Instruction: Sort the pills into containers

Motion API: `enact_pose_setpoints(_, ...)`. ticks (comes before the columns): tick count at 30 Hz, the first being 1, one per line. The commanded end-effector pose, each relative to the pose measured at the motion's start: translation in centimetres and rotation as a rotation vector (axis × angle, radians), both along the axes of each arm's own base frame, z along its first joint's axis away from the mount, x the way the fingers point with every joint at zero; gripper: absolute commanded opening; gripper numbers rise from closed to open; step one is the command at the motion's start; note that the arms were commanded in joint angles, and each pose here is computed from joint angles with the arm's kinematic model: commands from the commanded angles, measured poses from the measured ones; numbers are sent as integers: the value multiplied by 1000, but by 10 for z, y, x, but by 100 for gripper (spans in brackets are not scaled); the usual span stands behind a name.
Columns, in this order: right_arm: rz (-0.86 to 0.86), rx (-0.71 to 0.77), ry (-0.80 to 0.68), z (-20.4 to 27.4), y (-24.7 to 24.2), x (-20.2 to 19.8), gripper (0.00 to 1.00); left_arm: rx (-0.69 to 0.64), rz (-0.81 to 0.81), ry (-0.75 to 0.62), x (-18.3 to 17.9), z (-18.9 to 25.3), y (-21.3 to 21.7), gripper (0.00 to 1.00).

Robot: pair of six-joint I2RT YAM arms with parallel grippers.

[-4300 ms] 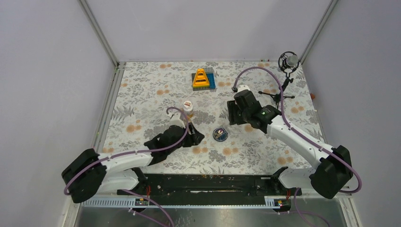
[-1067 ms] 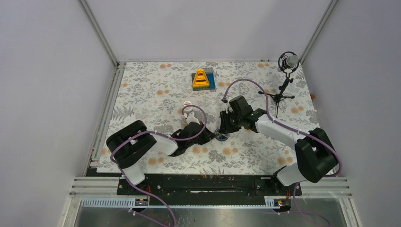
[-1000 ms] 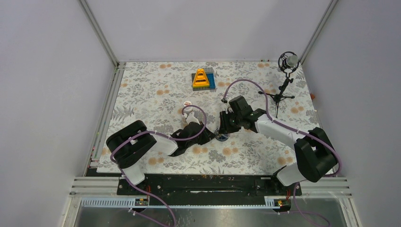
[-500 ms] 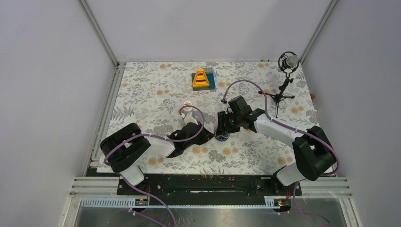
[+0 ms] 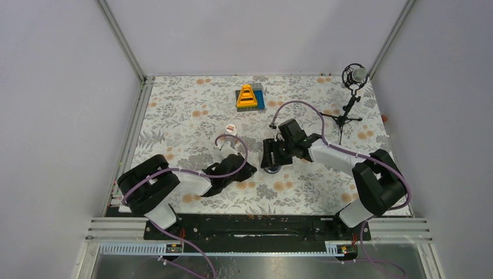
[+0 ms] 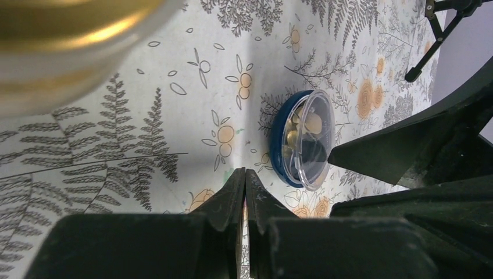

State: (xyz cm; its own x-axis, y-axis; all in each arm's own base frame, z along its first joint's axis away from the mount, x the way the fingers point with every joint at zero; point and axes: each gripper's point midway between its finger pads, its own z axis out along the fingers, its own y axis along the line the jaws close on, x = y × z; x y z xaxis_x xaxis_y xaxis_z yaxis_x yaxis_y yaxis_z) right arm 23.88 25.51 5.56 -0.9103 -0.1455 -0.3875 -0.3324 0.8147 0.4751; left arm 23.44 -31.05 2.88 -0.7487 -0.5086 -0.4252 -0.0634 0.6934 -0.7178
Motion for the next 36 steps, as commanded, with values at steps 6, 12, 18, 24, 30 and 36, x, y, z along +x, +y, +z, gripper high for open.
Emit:
enact_pose_setpoints(6,-20,7,24,-6,8,5,70,-22,65,-47,5,16,10,4)
enact_pose_setpoints(12,-74,-37,23,-4,1,11,56,-91,-4,-95,5,33,-8,15)
enact_pose_setpoints(18,-154,-75,-63,26,-13,28,56,-136,-43,-115,6,40,-21,27)
enact_pose_setpoints(24,-183,-203,-80,13,-39,30,67,-132,-59,-108,7,37,-29,33)
enact_pose_setpoints(30,-163,-262,-44,-10,-46,24,69,-141,-77,-96,7,30,-36,37)
enact_pose_setpoints(36,-134,-257,-7,-24,-42,20,68,-130,-90,-89,6,24,-38,40)
